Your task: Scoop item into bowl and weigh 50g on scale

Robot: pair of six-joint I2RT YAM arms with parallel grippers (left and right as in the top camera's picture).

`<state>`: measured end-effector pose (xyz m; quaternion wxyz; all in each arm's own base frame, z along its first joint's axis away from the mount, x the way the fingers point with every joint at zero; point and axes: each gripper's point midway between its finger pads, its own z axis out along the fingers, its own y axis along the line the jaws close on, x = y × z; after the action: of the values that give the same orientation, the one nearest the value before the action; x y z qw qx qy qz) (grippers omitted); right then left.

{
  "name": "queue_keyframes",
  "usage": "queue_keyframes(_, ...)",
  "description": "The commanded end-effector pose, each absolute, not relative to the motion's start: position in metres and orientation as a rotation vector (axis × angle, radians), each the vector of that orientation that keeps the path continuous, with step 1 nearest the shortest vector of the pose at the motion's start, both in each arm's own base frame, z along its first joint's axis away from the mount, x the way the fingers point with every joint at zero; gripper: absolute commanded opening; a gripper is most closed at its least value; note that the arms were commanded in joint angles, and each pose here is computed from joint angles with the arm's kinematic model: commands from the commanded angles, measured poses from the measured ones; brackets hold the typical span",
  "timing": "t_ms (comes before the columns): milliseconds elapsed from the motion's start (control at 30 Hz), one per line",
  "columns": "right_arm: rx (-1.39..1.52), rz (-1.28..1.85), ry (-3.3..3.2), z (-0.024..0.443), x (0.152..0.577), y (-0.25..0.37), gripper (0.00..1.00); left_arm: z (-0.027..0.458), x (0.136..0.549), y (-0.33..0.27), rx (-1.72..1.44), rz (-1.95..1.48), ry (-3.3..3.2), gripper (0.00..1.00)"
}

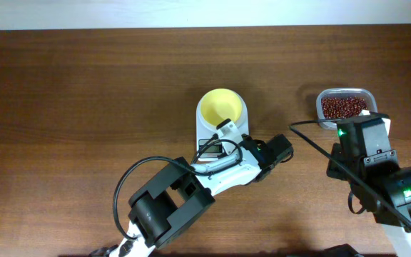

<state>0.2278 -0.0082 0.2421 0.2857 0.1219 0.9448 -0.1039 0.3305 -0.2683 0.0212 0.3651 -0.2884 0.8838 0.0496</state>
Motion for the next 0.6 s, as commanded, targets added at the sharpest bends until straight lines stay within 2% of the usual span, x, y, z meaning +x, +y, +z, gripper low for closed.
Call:
queue_keyframes(0, 0.330, -0.262, 2.510, 0.248, 0.229, -0.006, 0.04, -0.008, 0.323, -0.267, -0.759, 0.153, 2.345, 0.00)
queue_keyframes(567, 0.330, -0.262, 2.509, 0.248, 0.230, -0.006, 0.04, -0.019, 0.314, -0.271, -0.769, 0.147, 2.415, 0.00)
